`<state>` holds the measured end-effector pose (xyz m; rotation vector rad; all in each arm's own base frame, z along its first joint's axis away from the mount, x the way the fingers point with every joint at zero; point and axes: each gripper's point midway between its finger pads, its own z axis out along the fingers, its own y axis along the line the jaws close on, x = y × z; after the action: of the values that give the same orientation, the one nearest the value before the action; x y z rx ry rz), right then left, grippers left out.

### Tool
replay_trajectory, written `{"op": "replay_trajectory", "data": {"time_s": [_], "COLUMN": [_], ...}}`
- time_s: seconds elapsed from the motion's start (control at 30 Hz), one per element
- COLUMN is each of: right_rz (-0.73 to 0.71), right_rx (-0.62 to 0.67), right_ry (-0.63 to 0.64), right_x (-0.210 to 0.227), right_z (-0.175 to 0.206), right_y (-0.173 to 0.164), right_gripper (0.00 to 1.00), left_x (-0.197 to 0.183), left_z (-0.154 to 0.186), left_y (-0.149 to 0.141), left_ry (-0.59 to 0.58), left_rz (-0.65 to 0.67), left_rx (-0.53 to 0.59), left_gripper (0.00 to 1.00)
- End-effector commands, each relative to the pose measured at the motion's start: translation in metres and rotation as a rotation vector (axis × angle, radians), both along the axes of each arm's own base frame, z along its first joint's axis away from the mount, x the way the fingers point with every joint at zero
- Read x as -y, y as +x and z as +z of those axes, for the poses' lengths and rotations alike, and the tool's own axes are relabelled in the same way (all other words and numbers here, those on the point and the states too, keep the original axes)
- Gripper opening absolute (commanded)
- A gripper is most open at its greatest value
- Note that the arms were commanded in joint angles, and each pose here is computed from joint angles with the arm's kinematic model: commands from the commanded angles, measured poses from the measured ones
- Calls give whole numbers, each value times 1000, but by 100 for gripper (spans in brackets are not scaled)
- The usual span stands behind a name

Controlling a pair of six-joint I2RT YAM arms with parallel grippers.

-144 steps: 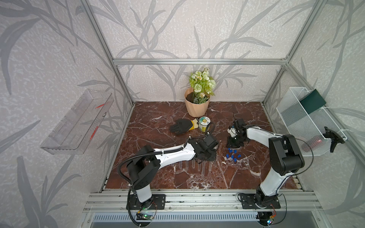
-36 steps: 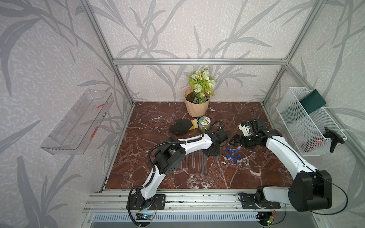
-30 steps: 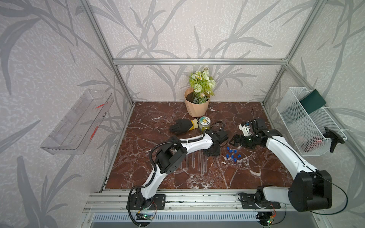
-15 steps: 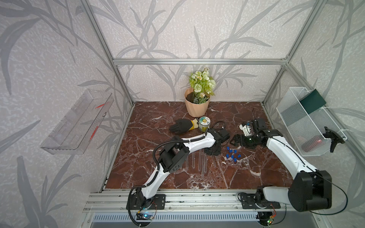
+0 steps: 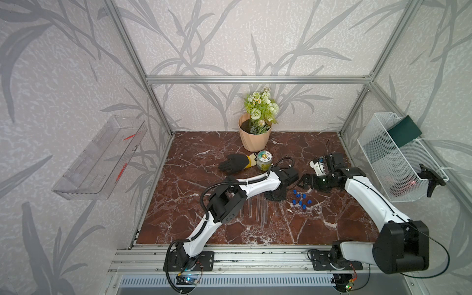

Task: Remove stoppers from test tubes
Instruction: Pick up the test tube at the center of the board.

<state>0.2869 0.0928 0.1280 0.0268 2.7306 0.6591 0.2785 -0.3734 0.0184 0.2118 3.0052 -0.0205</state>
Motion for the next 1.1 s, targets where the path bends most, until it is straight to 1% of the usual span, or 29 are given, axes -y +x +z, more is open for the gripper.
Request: {"op": "replay_trajectory", "data": {"time_s": [0.0, 0.17, 0.47, 0.6, 0.67, 0.8, 1.07], "right_rz": [8, 9, 10, 10, 10, 9, 6], "right_rx": [20, 23, 28, 32, 34, 35, 38], "right_ry": [4, 3, 8, 6, 5, 8, 11], "right_x": [0, 0, 0, 0, 0, 0, 0], "right_z": [6, 7, 10, 11, 11, 12, 15], "right_y": [-2, -2, -3, -3, -3, -4, -3], "right_gripper": [95, 95, 95, 95, 95, 95, 95], "left_x": [-19, -21, -18, -16, -16, -14, -16], "left_z": [-16, -19, -21, -22, -23, -22, -19], "left_y": [-8, -9, -7, -6, -6, -5, -4], "left_ry": [109, 127, 118, 111, 108, 94, 72], "left_rz": [-12, -13, -3, 2, 4, 4, 21], "left_rx": [-39, -49, -63, -67, -69, -63, -62], "left_gripper": [24, 24, 27, 27, 26, 21, 16]}}
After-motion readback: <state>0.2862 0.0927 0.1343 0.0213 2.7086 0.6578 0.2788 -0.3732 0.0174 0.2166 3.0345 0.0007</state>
